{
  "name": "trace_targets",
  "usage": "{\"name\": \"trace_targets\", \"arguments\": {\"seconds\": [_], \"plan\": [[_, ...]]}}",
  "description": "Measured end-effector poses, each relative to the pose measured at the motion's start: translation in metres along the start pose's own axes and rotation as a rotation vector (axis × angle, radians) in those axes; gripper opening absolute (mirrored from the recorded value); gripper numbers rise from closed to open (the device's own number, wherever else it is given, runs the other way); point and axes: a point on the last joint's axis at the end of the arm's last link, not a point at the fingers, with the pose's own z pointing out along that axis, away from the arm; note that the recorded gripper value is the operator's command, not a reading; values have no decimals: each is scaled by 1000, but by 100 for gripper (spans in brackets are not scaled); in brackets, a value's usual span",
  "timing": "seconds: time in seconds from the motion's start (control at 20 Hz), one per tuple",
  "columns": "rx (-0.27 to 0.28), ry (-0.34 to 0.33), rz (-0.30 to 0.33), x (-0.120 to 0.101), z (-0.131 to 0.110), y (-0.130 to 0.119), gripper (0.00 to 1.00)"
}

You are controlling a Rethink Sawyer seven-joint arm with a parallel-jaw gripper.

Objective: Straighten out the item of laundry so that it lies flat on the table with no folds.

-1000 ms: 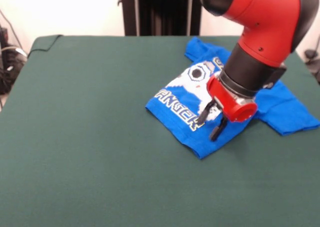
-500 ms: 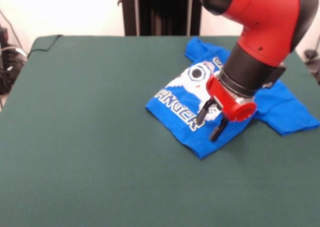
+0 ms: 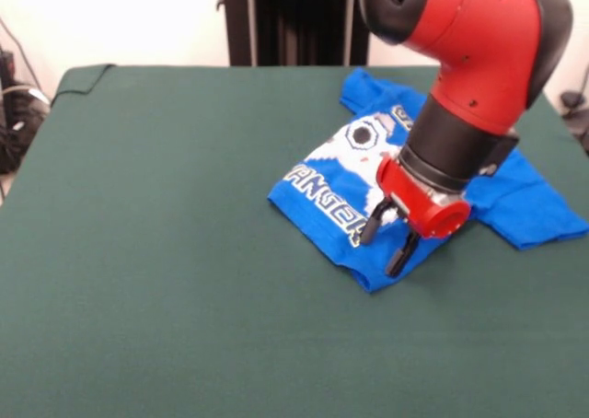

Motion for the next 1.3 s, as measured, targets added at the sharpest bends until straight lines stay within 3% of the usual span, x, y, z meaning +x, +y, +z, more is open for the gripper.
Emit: {"name": "trace_targets", "arguments": {"seconds": [0.65, 0.7, 1.3], "plan": [[-14, -29, -20, 1, -1, -2, 100], [-13, -30, -21, 1, -1, -3, 0], [-2, -48, -28, -2, 1, -10, 0]]}}
